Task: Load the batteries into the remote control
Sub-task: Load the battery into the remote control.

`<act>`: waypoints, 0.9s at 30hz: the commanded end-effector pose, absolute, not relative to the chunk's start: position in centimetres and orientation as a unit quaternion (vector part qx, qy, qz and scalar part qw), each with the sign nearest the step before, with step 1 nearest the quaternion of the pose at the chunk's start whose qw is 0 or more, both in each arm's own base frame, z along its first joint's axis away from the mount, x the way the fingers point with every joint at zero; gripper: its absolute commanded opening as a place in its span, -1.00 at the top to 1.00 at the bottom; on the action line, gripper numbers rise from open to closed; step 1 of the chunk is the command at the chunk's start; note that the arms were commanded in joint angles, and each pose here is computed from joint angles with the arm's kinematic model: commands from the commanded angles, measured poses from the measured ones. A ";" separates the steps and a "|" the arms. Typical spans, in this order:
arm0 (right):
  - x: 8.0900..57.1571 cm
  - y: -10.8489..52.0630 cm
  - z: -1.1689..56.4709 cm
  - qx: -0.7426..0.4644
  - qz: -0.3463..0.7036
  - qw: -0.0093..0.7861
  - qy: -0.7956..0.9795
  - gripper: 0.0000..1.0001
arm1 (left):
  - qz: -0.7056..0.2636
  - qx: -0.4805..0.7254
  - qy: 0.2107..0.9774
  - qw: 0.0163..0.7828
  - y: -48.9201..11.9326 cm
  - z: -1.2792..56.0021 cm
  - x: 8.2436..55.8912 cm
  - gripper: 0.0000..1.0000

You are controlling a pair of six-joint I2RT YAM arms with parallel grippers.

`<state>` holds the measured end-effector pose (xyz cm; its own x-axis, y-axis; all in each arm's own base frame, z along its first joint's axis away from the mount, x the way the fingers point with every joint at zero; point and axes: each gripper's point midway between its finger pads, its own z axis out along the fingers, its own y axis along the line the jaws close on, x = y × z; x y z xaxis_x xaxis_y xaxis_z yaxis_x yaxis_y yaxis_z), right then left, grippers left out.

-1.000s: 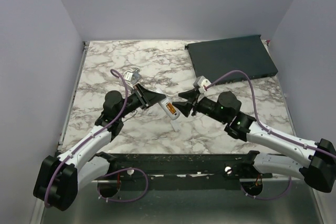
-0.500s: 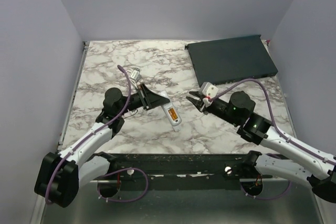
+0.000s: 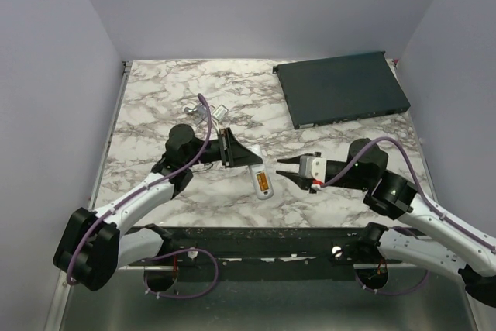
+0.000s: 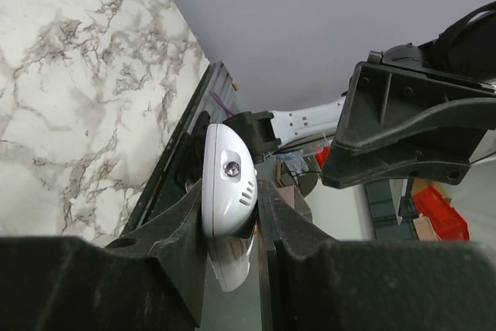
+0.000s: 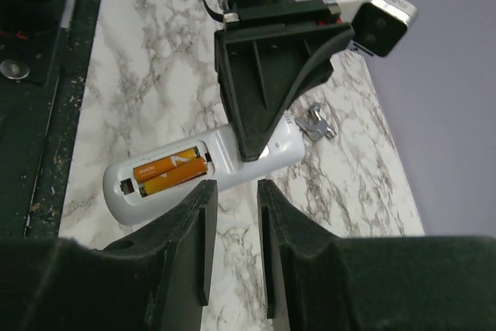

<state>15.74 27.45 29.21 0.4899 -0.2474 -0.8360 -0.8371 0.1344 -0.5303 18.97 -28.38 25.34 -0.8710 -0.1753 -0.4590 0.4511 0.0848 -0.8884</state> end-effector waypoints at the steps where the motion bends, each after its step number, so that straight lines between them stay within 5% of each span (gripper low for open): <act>1: 13.3 28.3 28.4 -0.653 0.284 0.580 0.395 0.35 | -0.674 0.135 0.689 0.230 -29.3 26.1 18.0 1.00; 27: 11.8 29.8 25.0 -0.681 0.342 0.520 0.386 0.32 | -0.667 0.171 0.691 0.221 -30.7 26.5 16.8 1.00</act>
